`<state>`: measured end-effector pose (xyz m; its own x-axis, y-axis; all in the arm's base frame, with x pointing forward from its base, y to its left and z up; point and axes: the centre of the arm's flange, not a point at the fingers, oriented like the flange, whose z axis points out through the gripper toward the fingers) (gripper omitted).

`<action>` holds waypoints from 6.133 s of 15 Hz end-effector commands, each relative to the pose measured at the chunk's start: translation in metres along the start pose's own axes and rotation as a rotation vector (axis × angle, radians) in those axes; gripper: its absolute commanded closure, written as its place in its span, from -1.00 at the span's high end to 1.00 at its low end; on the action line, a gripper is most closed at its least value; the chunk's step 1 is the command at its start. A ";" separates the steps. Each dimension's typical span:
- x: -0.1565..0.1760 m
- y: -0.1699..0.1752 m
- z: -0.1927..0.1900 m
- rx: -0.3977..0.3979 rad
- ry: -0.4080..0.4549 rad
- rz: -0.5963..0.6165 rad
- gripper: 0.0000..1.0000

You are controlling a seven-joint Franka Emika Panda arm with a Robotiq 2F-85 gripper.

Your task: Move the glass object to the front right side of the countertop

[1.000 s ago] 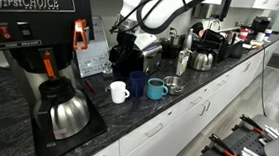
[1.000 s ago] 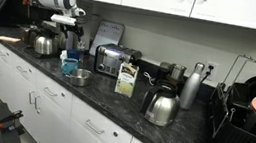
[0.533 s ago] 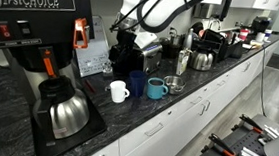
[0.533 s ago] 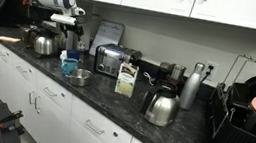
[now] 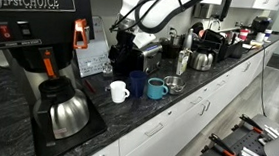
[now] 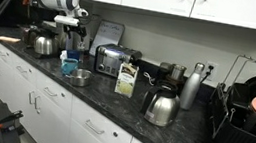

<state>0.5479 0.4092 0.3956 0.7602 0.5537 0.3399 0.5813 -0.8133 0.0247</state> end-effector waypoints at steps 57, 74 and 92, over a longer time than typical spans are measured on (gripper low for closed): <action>0.019 0.064 -0.101 -0.127 0.209 0.054 -0.46; -0.064 0.088 -0.167 -0.451 0.149 0.474 -0.46; -0.084 0.178 -0.131 -0.497 0.027 0.833 -0.46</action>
<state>0.5396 0.2139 0.4962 0.8747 -0.1216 0.4692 -0.2286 -0.9571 0.1782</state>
